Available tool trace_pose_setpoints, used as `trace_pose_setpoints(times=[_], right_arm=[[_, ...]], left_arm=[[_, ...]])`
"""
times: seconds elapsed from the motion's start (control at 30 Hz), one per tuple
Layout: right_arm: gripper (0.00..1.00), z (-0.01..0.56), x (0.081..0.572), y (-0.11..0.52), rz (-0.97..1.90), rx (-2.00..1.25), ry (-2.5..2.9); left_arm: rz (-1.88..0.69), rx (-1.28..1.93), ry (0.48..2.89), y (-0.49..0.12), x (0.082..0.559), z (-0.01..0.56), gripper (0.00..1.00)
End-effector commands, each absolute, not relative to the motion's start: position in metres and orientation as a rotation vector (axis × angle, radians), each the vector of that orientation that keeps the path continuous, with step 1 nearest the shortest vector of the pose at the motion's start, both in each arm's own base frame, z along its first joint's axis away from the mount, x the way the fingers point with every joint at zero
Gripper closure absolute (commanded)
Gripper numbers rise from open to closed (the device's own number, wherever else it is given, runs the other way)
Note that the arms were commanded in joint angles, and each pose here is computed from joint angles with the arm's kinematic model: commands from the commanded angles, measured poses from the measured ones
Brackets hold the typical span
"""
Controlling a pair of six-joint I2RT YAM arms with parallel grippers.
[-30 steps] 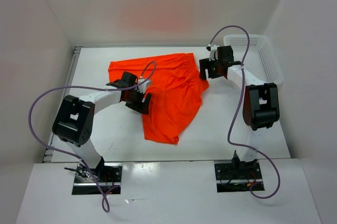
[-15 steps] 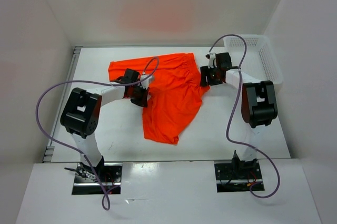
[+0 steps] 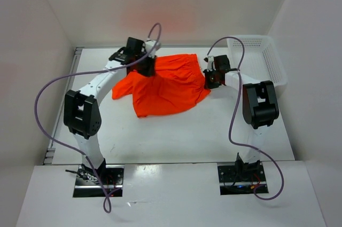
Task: Fold and stack the shorts
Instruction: Flatten the shorts out
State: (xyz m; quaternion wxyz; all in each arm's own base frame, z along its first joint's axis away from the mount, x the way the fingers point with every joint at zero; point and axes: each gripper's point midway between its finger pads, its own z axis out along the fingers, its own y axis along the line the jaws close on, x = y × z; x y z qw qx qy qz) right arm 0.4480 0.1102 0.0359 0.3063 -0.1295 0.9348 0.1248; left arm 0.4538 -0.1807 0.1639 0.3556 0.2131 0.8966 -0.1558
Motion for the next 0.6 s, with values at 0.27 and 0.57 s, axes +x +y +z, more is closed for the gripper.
trace_pose_setpoints(times=[0.27, 0.57], right_arm=[[1.0, 0.056, 0.461, 0.128, 0.309, -0.407, 2.39], [1.0, 0.051, 0.463, 0.128, 0.301, -0.429, 2.392]], left_arm=[[-0.7, 0.856, 2.484, -0.255, 0.346, 0.132, 0.25], [-0.368, 0.602, 2.409, -0.185, 0.421, 0.129, 0.4]])
